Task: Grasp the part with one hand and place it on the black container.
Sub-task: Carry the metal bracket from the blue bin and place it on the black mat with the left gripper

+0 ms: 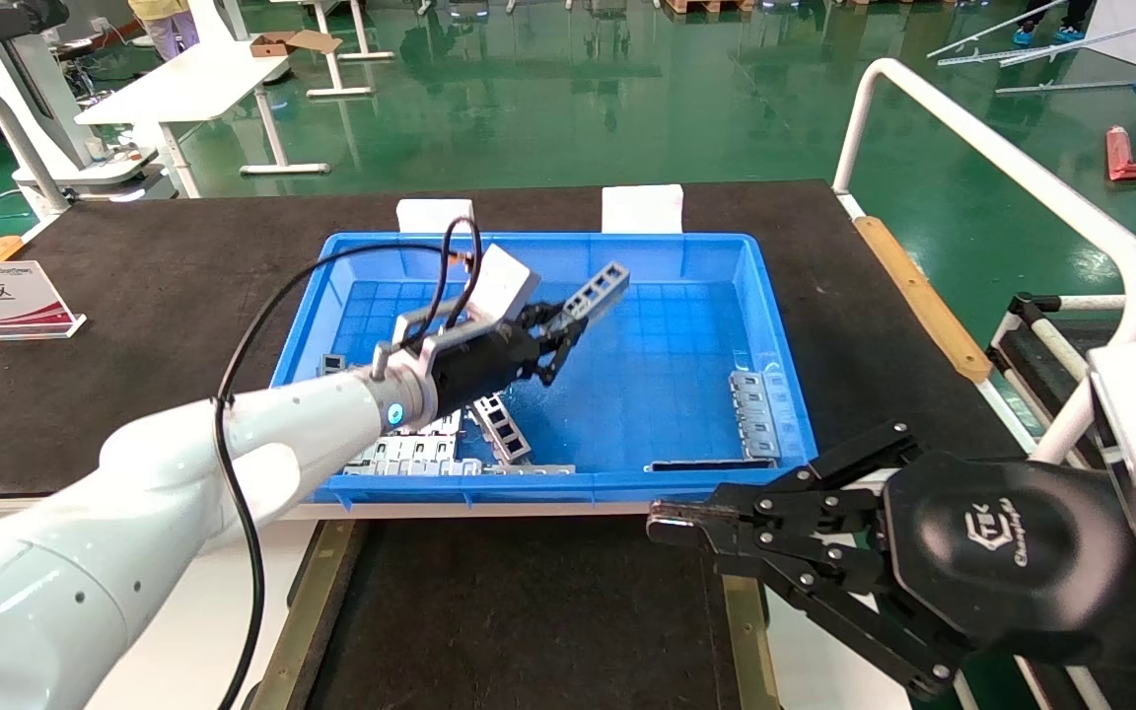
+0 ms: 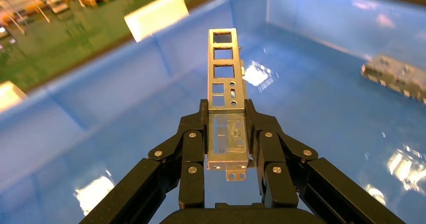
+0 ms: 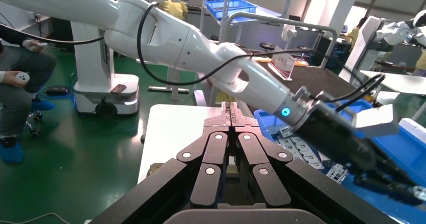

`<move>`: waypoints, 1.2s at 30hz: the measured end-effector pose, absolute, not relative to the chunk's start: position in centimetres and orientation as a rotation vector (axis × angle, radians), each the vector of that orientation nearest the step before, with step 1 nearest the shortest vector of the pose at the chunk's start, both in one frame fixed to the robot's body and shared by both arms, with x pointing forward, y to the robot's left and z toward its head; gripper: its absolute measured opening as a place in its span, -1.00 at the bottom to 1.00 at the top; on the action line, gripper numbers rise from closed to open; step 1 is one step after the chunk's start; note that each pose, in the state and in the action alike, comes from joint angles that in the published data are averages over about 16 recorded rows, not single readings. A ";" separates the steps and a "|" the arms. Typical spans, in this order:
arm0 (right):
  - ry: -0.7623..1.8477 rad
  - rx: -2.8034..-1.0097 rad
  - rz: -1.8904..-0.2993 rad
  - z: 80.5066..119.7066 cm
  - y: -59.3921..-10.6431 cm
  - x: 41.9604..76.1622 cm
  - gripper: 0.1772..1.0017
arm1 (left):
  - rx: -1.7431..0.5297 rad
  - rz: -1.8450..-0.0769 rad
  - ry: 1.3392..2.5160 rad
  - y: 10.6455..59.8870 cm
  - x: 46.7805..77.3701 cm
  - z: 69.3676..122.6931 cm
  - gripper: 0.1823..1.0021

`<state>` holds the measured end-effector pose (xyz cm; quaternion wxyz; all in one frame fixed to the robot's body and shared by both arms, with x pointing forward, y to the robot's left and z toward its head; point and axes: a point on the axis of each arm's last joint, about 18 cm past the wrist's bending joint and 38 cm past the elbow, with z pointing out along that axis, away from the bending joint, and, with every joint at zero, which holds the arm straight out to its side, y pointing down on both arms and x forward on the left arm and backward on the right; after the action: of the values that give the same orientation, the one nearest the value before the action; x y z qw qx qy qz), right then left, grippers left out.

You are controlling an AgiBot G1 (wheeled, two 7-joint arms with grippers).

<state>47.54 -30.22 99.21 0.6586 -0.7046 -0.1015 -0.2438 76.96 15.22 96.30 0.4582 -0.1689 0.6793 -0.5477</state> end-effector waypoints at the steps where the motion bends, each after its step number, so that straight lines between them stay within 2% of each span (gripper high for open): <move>1: -0.230 -1.595 -0.552 99.2 -30.2 47.5 -0.93 | -0.401 -1.357 1.673 15.2 76.8 96.7 -0.66; 11: -0.230 -1.595 -0.552 99.2 -30.2 47.5 -0.97 | -0.131 -1.530 1.748 15.6 72.6 98.6 -0.66; 20: -0.230 -1.595 -0.552 99.2 -30.2 47.5 -0.97 | 0.076 -1.681 1.856 17.7 67.5 96.6 -0.66; 28: -0.230 -1.595 -0.552 99.2 -30.2 47.5 -0.97 | 0.057 -1.738 1.959 19.8 64.4 91.8 -0.66; 36: -0.230 -1.595 -0.552 99.2 -30.2 47.5 -0.97 | -0.143 -1.753 2.030 21.4 61.8 85.3 -0.66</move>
<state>47.54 -30.22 99.21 0.6586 -0.7046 -0.1015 -0.2438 61.80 21.36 85.32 0.2260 -0.0517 0.7362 -0.6358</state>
